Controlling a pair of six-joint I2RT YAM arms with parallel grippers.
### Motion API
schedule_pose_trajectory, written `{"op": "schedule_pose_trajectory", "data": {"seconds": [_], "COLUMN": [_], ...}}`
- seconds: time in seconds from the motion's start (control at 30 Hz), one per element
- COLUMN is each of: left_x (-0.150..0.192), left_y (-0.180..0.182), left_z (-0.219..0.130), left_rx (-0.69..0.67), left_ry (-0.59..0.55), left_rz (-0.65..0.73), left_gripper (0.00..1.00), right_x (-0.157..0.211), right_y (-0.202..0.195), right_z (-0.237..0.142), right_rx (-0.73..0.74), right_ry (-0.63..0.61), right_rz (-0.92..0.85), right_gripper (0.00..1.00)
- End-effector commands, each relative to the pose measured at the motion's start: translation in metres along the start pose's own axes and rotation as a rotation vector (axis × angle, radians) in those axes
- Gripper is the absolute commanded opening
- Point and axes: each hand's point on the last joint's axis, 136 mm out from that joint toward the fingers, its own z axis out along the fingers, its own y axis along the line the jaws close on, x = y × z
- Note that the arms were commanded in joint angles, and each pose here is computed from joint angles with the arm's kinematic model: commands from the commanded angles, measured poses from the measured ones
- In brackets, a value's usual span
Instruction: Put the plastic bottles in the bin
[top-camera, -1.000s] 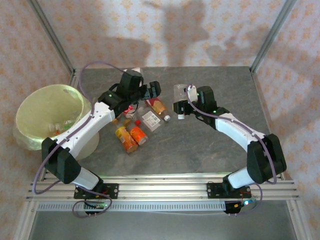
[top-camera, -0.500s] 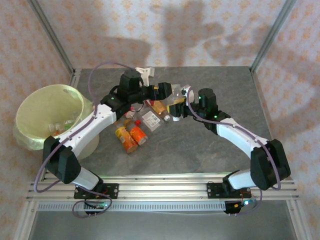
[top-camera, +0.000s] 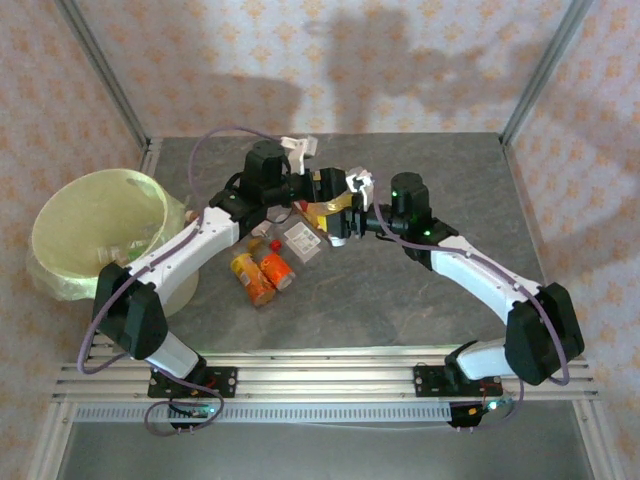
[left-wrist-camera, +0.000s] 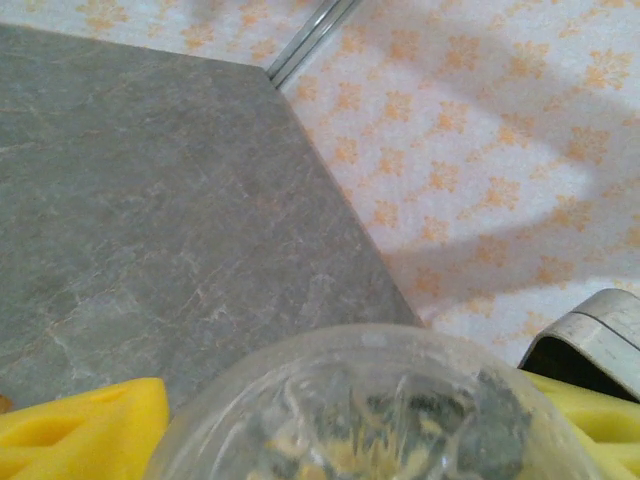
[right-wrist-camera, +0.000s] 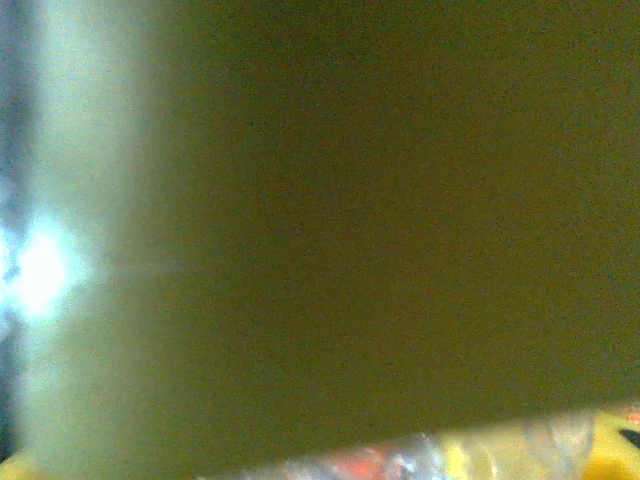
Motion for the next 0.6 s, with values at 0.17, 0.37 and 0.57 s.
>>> {"op": "schedule_pose_trajectory", "data": {"seconds": [0.17,0.37,0.57], "left_x": [0.006,0.003,-0.008], "left_y": [-0.026,-0.022,-0.005], "left_z": [-0.004,-0.007,-0.013], "left_rx": [0.12,0.085,-0.029], "left_ry": [0.016,-0.002,-0.072], "left_rz": [0.087,0.094,0.084], "left_gripper": [0.58,0.46,0.46], "right_x": [-0.03,-0.029,-0.029], "right_y": [0.019,0.007,-0.003], "right_z": [0.007,0.009,0.008], "right_rx": [-0.068,-0.008,0.044], "right_ry": [-0.076,-0.069,-0.078], "right_rz": [-0.043,-0.019,-0.005], "right_gripper": [0.5,0.62,0.82]}}
